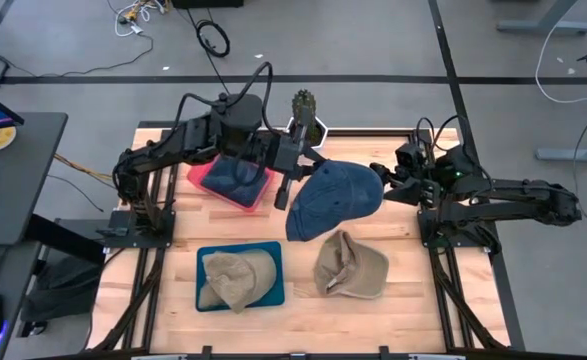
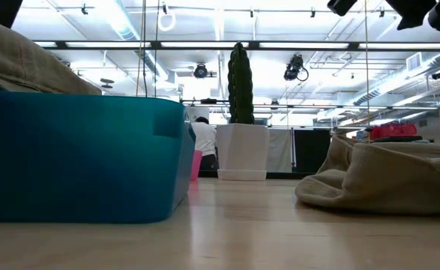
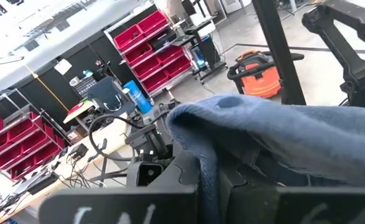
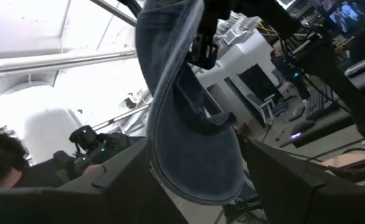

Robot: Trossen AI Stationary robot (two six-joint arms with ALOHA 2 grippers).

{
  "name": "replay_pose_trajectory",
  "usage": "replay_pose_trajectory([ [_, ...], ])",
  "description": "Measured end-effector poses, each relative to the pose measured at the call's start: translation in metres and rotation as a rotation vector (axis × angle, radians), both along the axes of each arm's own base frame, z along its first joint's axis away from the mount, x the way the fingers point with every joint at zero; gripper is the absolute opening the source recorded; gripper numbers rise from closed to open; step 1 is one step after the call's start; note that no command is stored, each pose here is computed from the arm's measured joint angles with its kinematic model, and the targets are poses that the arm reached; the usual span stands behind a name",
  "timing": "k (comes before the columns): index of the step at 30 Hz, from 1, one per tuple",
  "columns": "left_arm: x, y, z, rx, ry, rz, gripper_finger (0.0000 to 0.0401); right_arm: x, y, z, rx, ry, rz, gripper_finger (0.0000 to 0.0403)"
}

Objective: Pick & Place hat
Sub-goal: Put the blue cap into the pink bin

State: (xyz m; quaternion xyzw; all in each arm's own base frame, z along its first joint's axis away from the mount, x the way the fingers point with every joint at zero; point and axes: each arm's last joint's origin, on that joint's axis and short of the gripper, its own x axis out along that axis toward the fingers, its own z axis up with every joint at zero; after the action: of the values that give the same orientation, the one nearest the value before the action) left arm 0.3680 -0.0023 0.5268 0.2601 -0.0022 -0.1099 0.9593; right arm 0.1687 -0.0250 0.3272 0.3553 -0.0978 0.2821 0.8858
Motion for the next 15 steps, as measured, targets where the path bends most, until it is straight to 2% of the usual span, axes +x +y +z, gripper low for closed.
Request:
replay_pose_trajectory([
  [15, -0.0008, 0.0078, -0.0031, -0.027, 0.041, 0.025, 0.0008, -0.0038, 0.0010, 0.0064, -0.010, -0.072, 0.008, 0.0268],
])
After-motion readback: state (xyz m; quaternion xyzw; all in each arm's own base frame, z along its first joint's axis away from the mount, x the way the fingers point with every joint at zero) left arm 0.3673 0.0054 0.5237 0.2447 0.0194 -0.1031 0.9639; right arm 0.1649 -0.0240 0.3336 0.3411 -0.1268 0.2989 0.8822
